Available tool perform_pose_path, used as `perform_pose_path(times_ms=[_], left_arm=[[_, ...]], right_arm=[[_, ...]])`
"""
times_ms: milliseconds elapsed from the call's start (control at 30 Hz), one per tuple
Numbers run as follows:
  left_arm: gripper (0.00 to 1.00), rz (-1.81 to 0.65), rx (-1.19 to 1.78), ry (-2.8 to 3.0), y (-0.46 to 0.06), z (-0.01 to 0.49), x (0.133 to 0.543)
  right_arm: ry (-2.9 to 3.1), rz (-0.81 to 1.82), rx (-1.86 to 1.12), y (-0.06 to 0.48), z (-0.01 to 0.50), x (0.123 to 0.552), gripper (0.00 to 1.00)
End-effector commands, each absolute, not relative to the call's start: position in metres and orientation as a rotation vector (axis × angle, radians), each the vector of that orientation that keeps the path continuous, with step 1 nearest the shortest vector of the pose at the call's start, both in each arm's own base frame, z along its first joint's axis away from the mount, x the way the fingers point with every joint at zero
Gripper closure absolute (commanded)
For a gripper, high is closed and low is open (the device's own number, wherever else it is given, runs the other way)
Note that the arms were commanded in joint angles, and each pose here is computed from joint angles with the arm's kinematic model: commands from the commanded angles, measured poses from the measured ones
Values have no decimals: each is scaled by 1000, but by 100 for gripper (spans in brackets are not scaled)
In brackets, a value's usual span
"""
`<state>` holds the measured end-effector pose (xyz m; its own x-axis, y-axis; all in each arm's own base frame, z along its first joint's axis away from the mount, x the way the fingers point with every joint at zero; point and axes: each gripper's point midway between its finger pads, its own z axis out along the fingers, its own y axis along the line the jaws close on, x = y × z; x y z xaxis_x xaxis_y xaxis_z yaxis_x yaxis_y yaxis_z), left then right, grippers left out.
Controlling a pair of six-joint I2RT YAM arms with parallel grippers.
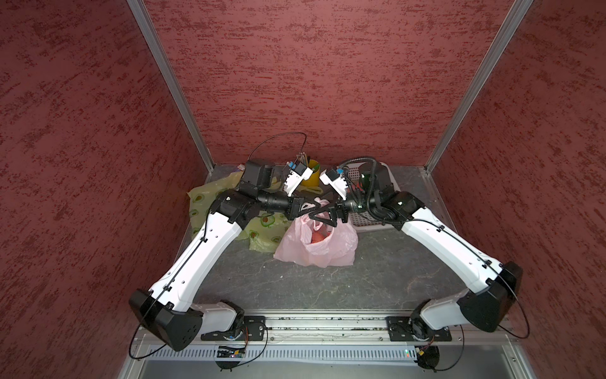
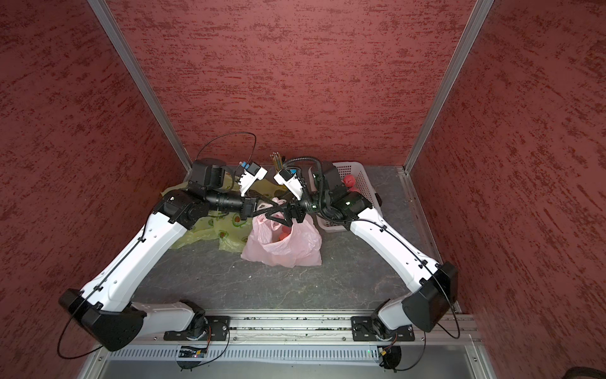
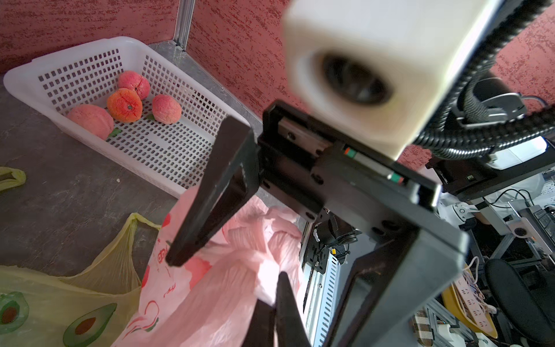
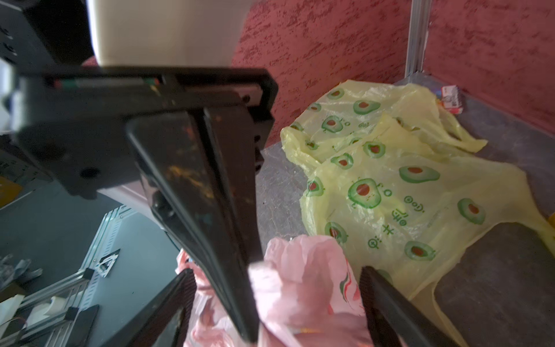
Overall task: Place the peach into a plastic bag & tie a knot
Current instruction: Cross the plastic bag at the center of the board.
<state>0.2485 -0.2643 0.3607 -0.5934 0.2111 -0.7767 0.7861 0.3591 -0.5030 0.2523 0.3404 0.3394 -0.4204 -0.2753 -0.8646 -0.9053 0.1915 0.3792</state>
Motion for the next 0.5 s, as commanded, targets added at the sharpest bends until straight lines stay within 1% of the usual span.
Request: perform_pose_path(times_ms=[0, 100, 233, 367, 400, 467], left_arm=[[100, -1219, 879, 1968, -262, 370, 245], [100, -1216, 874, 1971, -261, 369, 245], [100, -1215, 865, 1984, -261, 366, 246], [100, -1210, 857, 1997, -260, 364, 247], [100, -1208, 855, 1998, -260, 363, 247], [100, -1204, 850, 2004, -259, 362, 248]], right_arm=[[1839, 1305, -1147, 338, 330, 237, 18], [1848, 1295, -1120, 336, 328, 238, 24], [1855, 1275, -1068, 334, 334, 243, 38], [1874, 1240, -1033, 332, 335, 248, 50], [1873, 1240, -1032, 332, 336, 248, 51], [1880, 1247, -1023, 332, 336, 248, 46]])
